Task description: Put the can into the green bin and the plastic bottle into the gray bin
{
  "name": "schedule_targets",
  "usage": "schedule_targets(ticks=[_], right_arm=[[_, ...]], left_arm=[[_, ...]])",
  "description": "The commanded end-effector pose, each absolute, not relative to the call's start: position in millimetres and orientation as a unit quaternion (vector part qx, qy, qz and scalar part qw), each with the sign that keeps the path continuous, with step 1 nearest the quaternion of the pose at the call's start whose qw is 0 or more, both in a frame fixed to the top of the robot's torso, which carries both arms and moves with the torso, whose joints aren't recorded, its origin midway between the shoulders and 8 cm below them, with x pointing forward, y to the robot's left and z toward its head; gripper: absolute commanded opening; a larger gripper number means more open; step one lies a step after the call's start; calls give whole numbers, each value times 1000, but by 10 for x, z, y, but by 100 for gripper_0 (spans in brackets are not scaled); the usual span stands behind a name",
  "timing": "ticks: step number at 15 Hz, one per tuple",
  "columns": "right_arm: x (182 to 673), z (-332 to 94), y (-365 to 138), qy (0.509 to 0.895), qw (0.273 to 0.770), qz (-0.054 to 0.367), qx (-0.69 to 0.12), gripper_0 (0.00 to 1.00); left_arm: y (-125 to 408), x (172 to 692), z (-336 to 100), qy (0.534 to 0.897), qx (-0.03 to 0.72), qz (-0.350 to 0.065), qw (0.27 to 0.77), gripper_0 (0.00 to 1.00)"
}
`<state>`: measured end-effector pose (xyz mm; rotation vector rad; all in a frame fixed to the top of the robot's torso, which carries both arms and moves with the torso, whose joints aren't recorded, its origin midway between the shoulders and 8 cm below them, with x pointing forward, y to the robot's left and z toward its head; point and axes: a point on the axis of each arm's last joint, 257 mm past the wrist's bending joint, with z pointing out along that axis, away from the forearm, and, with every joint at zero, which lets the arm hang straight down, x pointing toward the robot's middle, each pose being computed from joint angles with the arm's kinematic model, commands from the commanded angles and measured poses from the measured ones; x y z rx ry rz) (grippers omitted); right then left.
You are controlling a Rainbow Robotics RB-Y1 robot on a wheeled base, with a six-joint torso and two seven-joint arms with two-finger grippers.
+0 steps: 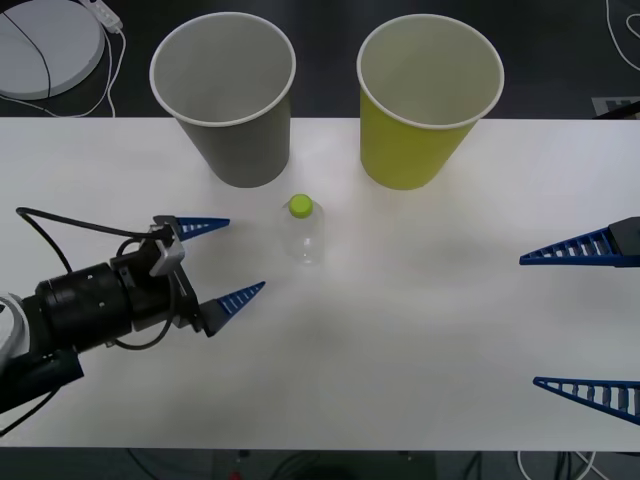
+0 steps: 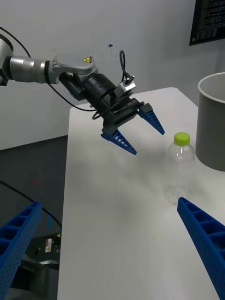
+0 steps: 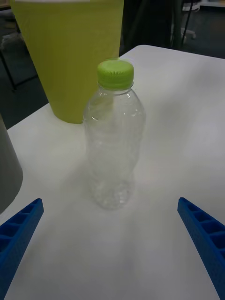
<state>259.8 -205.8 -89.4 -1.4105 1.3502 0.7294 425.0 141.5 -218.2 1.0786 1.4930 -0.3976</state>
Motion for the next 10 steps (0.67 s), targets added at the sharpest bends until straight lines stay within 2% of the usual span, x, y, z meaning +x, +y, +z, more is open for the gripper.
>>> schedule_targets(ticks=[1, 10], right_arm=[[2598, -895, -2058, 559, 504, 302, -584, 100], [2598, -895, -2058, 559, 504, 302, -584, 100]], left_arm=[[1326, 4298, -2185, 640, 464, -167, 588, 100], [1096, 4454, -2111, 641, 459, -165, 593, 100]])
